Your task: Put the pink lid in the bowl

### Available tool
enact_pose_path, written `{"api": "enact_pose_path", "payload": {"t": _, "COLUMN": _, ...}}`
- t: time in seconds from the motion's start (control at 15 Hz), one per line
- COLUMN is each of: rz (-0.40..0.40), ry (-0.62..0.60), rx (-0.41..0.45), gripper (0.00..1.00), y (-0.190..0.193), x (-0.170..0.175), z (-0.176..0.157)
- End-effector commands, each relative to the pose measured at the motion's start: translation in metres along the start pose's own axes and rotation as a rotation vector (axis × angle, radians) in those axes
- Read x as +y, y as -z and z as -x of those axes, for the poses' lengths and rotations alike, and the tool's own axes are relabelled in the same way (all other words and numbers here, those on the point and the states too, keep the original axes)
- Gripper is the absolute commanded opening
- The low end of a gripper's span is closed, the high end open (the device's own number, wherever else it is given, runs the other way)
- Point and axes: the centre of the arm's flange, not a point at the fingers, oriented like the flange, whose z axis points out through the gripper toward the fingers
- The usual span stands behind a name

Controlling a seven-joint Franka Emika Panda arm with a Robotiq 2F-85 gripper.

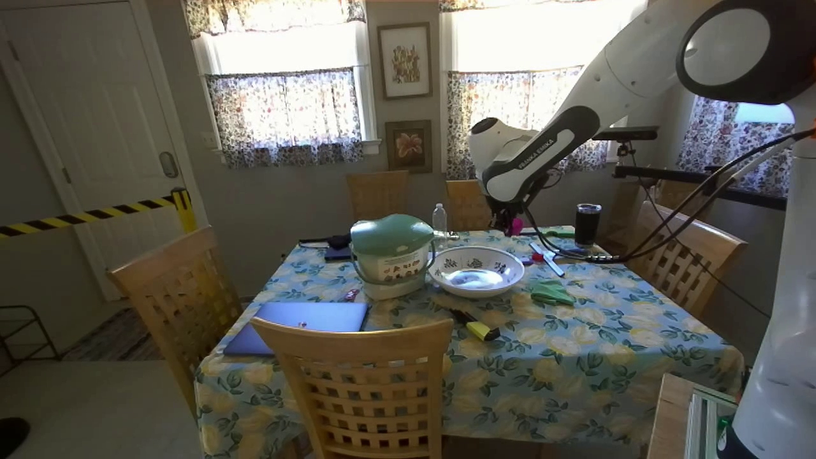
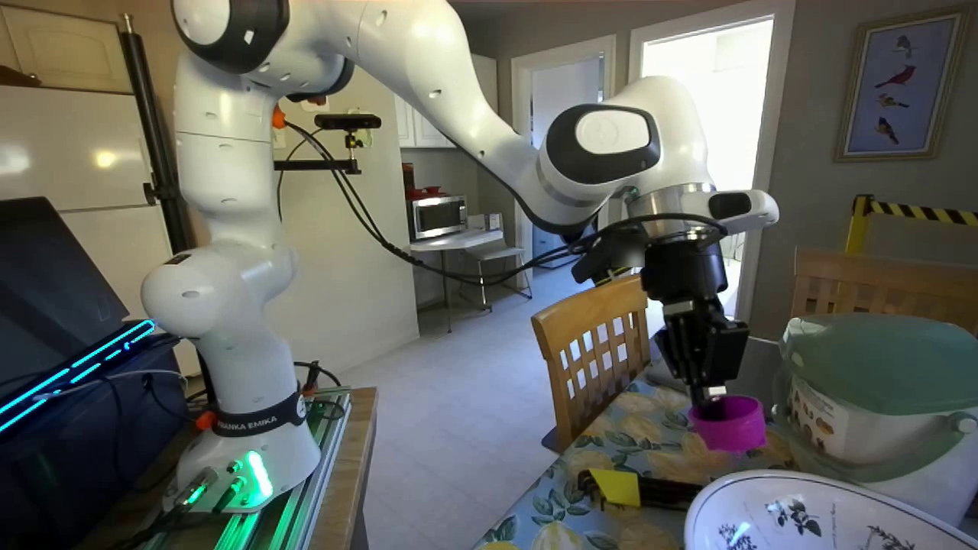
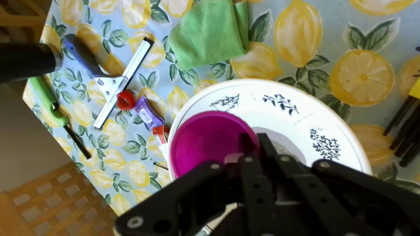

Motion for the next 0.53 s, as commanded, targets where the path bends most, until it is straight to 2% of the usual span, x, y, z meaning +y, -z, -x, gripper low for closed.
{"api": "enact_pose_path", "payload": {"t": 0.0, "rz": -0.001, "ry": 0.004, "rx": 0.004, "gripper": 0.07, "y": 0.000, "x": -0.002, "z": 0.000}}
{"api": "enact_pose_path", "payload": {"t": 0.13, "rz": -0.001, "ry": 0.005, "rx": 0.004, "gripper": 0.07, "y": -0.001, "x": 0.000, "z": 0.000}}
{"api": "enact_pose_path", "payload": {"t": 0.2, "rz": -0.001, "ry": 0.005, "rx": 0.005, "gripper": 0.02, "y": -0.001, "x": 0.001, "z": 0.000}}
{"api": "enact_pose_path", "payload": {"t": 0.33, "rz": -0.019, "ry": 0.059, "rx": 0.046, "gripper": 0.02, "y": -0.002, "x": 0.003, "z": -0.014}}
{"api": "enact_pose_path", "payload": {"t": 0.47, "rz": -0.031, "ry": 0.050, "rx": 0.086, "gripper": 0.02, "y": -0.002, "x": 0.002, "z": -0.032}}
